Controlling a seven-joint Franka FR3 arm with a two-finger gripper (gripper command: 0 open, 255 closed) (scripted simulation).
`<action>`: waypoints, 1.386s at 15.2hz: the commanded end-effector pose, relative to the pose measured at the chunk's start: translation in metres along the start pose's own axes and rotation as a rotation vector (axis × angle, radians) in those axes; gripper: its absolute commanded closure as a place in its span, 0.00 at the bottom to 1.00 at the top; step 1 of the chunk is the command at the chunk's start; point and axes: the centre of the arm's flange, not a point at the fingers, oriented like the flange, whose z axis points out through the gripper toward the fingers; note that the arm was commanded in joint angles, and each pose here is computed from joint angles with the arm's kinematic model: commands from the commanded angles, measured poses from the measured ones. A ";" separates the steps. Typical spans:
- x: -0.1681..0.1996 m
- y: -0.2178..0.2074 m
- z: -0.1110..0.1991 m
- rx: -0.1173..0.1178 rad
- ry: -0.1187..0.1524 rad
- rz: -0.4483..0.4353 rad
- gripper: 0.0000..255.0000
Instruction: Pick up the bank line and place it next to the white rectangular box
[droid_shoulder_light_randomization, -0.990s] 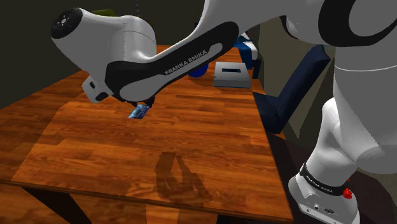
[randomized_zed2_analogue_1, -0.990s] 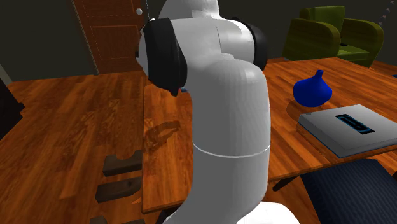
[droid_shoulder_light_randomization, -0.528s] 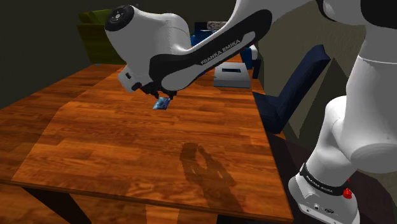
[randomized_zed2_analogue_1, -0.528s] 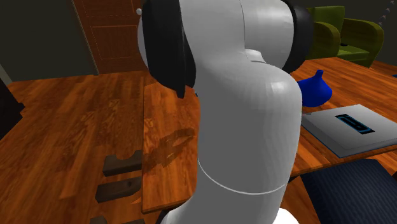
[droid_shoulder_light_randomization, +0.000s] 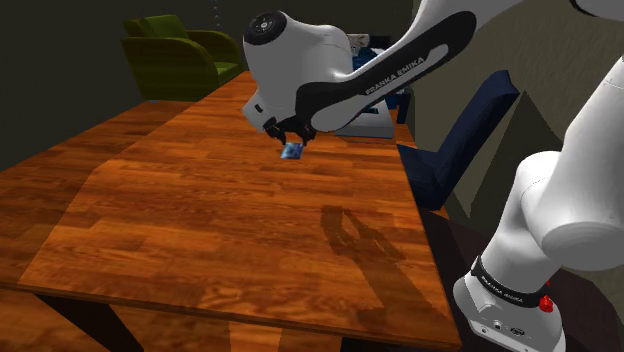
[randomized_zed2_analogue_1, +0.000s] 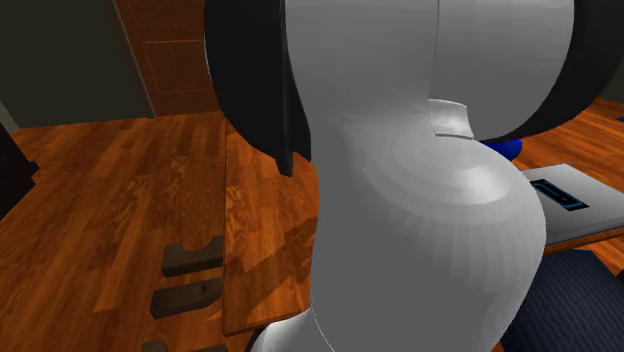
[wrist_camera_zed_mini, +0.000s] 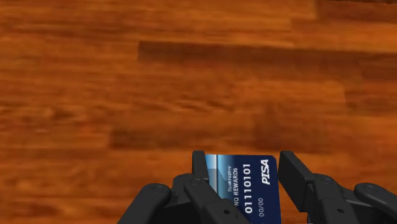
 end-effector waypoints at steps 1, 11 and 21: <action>-0.015 -0.019 0.009 -0.001 0.000 -0.001 1.00; -0.090 -0.116 0.058 -0.001 0.000 -0.001 1.00; -0.165 -0.212 0.108 -0.001 0.000 -0.001 1.00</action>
